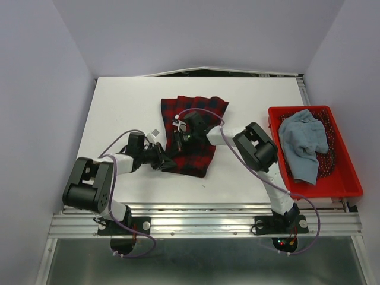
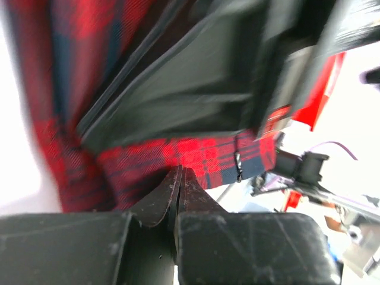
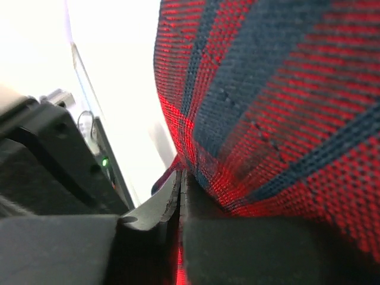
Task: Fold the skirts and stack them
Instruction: Fold the skirt
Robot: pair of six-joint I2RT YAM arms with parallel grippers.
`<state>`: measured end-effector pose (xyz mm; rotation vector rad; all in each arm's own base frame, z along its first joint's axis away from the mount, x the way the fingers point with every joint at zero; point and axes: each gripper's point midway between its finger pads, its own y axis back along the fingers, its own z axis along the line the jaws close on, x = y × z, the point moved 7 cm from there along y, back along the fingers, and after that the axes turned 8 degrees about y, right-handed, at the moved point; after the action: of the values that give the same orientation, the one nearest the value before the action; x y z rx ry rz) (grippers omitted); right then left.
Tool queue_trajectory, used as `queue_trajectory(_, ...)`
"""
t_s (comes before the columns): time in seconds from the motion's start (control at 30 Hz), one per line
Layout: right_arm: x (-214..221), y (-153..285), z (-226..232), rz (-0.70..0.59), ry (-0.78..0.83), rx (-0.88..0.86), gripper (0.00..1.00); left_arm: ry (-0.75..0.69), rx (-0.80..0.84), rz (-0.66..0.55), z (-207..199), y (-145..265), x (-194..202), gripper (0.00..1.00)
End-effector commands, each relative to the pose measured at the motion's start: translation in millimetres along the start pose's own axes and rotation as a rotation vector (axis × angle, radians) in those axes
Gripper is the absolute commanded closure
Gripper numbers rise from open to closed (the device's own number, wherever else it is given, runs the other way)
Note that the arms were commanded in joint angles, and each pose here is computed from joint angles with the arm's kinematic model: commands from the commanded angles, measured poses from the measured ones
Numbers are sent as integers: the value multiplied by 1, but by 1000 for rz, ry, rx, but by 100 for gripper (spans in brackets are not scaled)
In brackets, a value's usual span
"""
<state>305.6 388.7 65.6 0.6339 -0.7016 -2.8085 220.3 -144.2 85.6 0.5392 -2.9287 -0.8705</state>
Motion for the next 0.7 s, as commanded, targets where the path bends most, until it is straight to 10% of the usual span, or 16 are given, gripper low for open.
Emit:
queue_trajectory(0.0,-25,10,-10,-55,68,84,84,-7,-93,-59,11,2,0,100)
queue_trajectory(0.07,-43,22,7,-91,116,76,61,19,-130,-61,19,-3,-2,100)
queue_trajectory(0.1,-51,36,4,-103,117,93,32,40,-147,-56,24,-6,-2,100)
queue_trajectory(0.2,-75,83,11,-171,113,133,13,70,-150,-49,26,-13,-8,100)
queue_trajectory(0.37,-49,149,22,-180,24,58,11,106,-134,-34,30,-21,-18,100)
queue_trajectory(0.67,53,145,7,-118,-215,-190,40,141,-113,4,35,-32,-25,100)
